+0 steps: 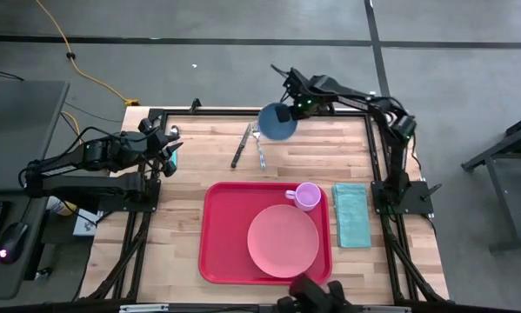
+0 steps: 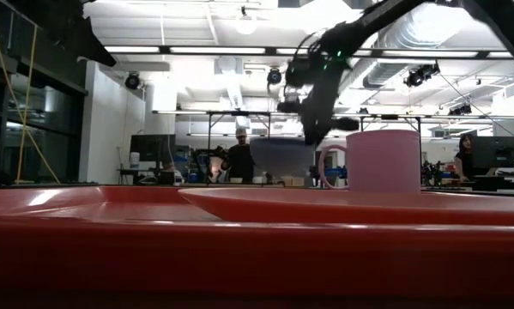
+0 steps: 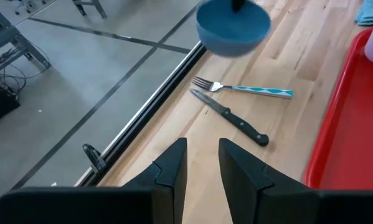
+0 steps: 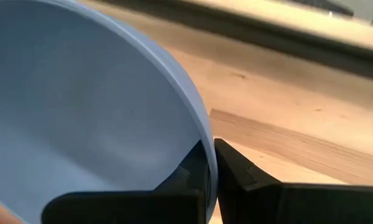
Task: Set up tray
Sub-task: Put the blue bowl on top of the pink plate on the red tray
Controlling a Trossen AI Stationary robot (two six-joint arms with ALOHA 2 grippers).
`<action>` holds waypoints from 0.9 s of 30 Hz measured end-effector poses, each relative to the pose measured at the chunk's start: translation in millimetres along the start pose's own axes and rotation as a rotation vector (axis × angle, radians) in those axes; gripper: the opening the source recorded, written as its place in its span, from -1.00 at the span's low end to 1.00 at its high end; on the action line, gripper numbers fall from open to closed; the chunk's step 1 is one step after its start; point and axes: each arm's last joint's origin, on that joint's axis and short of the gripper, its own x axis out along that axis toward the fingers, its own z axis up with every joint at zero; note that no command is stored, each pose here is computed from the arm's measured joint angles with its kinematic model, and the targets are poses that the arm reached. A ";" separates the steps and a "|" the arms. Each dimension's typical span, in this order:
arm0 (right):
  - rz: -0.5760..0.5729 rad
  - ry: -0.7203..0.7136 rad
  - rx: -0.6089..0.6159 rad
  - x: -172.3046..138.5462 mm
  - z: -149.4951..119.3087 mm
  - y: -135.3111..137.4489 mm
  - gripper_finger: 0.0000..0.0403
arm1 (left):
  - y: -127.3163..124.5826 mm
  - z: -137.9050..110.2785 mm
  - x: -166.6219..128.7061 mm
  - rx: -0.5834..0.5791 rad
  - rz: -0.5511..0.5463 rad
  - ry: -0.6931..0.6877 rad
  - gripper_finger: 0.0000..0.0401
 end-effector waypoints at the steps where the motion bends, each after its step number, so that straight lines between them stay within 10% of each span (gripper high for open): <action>1: 0.013 -0.022 0.000 -10.5 -0.1 0.1 -1.00 | -0.1 0.0 0.0 0.000 -0.002 0.000 -0.38; 15: 0.313 -0.349 -0.052 -184.5 -50.7 -0.9 -1.00 | -0.6 0.6 0.0 -0.003 -0.020 -0.005 -0.38; 27: 0.560 -0.186 -0.137 -236.4 -136.3 27.4 -1.00 | -1.5 0.7 -0.1 -0.004 -0.051 -0.006 -0.38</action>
